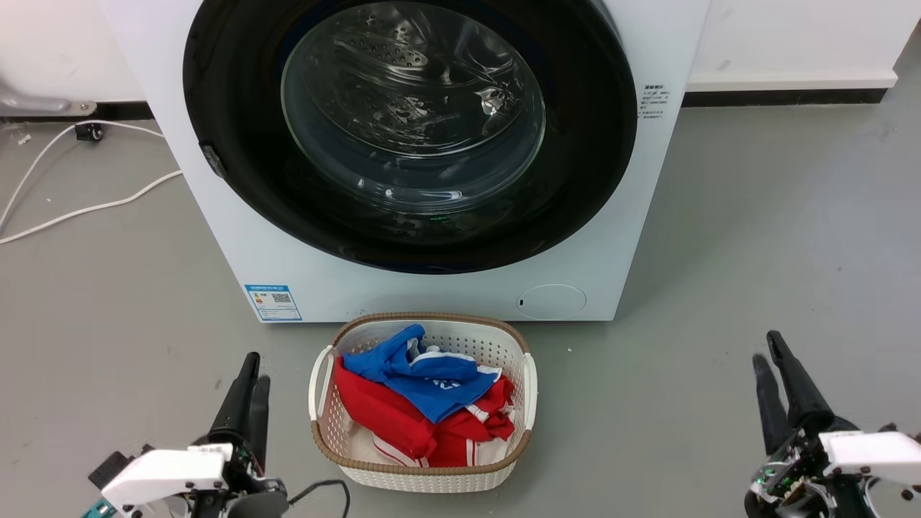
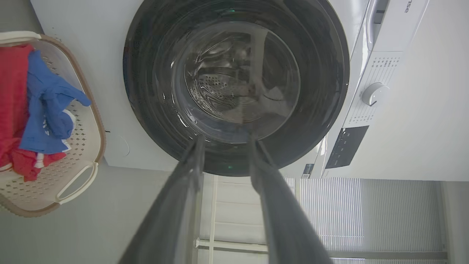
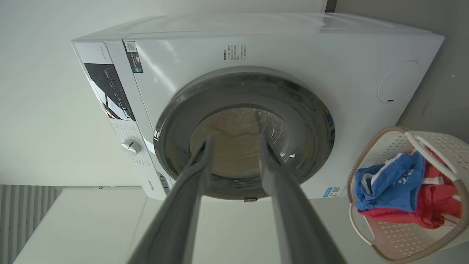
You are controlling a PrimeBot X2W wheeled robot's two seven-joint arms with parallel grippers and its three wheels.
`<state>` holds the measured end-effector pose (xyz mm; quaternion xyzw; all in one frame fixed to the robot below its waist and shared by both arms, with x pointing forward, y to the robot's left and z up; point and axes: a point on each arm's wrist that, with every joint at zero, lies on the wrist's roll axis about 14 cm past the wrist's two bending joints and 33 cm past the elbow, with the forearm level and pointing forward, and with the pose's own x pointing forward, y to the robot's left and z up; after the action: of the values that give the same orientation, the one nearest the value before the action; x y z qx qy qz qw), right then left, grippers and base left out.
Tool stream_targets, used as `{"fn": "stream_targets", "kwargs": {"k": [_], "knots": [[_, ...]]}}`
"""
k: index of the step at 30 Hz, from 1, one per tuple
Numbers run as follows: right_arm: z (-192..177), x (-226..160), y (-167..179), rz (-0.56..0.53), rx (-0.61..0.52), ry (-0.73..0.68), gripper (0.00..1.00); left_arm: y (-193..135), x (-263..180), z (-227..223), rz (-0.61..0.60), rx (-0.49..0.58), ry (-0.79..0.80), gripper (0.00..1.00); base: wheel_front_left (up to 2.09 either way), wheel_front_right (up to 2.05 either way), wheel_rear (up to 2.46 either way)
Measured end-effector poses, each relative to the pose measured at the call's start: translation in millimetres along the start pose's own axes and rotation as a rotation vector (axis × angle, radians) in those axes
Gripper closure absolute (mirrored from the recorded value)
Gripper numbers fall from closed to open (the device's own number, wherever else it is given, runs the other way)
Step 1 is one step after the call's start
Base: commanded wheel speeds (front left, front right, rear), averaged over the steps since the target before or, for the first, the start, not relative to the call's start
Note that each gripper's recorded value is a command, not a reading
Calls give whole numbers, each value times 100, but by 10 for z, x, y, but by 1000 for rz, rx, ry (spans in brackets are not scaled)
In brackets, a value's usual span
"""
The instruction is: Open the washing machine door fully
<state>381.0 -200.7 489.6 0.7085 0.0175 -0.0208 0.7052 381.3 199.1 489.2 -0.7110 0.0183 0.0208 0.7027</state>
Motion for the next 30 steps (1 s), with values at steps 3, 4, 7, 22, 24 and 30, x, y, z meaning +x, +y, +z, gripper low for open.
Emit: {"fn": "stream_targets", "kwargs": {"k": [3,4,7,22,24,30], "knots": [[6,-22,-28,-7,1,-7,0,28,-16,-38,8,2,4,0,0,0,0],[3,-20,-13,-3,0,-7,0,19,-13,-52,5,3,4,0,0,0,0],[2,-14,23,9,-2,-13,0,-6,-6,-95,-3,14,9,0,0,0,0],[-13,-16,156,46,-221,-20,0,-190,16,-200,-60,234,11,0,0,0,0],[-13,-16,170,50,-269,-19,0,-201,17,-226,-65,284,16,0,0,0,0],[-1,-15,227,67,-440,-25,0,-285,22,-261,-95,422,14,0,0,0,0]]}}
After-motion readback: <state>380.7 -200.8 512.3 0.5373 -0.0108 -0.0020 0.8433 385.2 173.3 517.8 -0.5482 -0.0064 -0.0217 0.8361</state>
